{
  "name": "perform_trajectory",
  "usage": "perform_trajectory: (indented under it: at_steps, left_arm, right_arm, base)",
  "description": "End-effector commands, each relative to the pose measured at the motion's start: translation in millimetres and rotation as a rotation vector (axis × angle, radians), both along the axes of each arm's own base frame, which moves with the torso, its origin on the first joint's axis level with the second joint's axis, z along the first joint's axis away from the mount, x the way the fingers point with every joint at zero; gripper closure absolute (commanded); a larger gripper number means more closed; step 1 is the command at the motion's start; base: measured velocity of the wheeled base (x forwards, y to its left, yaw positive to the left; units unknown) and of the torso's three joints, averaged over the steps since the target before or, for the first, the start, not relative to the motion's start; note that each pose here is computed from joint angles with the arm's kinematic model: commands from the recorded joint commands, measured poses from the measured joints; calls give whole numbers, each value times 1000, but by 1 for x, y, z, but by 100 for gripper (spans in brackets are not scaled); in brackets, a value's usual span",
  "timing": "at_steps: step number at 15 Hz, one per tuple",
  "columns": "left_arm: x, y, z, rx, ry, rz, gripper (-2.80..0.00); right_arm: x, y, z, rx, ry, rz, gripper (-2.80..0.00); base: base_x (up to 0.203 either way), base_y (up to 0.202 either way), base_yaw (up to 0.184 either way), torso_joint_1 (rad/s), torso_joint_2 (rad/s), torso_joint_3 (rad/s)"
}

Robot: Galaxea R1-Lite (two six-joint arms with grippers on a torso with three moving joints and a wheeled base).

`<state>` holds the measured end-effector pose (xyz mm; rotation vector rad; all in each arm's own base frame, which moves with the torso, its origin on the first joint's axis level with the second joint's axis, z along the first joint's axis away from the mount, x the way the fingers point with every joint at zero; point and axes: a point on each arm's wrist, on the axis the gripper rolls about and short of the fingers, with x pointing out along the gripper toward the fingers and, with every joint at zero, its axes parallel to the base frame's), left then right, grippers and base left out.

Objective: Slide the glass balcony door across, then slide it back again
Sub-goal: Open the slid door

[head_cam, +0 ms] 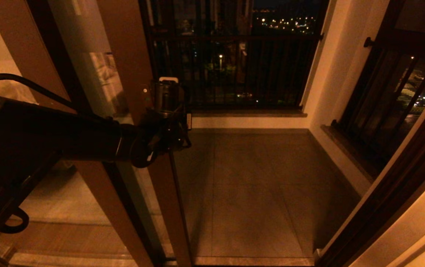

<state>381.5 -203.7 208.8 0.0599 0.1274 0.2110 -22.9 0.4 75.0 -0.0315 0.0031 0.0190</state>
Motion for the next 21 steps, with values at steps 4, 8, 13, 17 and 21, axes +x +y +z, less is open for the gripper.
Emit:
perform_trajectory:
  at_steps: [4, 8, 13, 17, 21]
  left_arm:
    - [1, 6, -3, -15, 3, 16, 0]
    - [4, 21, -2, -21, 5, 48, 0]
    - [4, 28, 0, -27, 2, 63, 0]
    - [3, 33, -1, -34, 7, 73, 0]
    - [4, 35, -1, -34, 7, 80, 0]
  right_arm:
    - [0, 0, 0, -1, 1, 1, 0]
    - [0, 0, 0, -1, 1, 1, 0]
    - [0, 0, 0, -1, 1, 1, 0]
    - [0, 0, 0, -1, 1, 1, 0]
    - [0, 0, 0, -1, 1, 1, 0]
  base:
    - [0, 0, 0, 0, 0, 0]
    - [0, 0, 0, 0, 0, 0]
    - [0, 0, 0, 0, 0, 0]
    - [0, 0, 0, 0, 0, 0]
    - [0, 0, 0, 0, 0, 0]
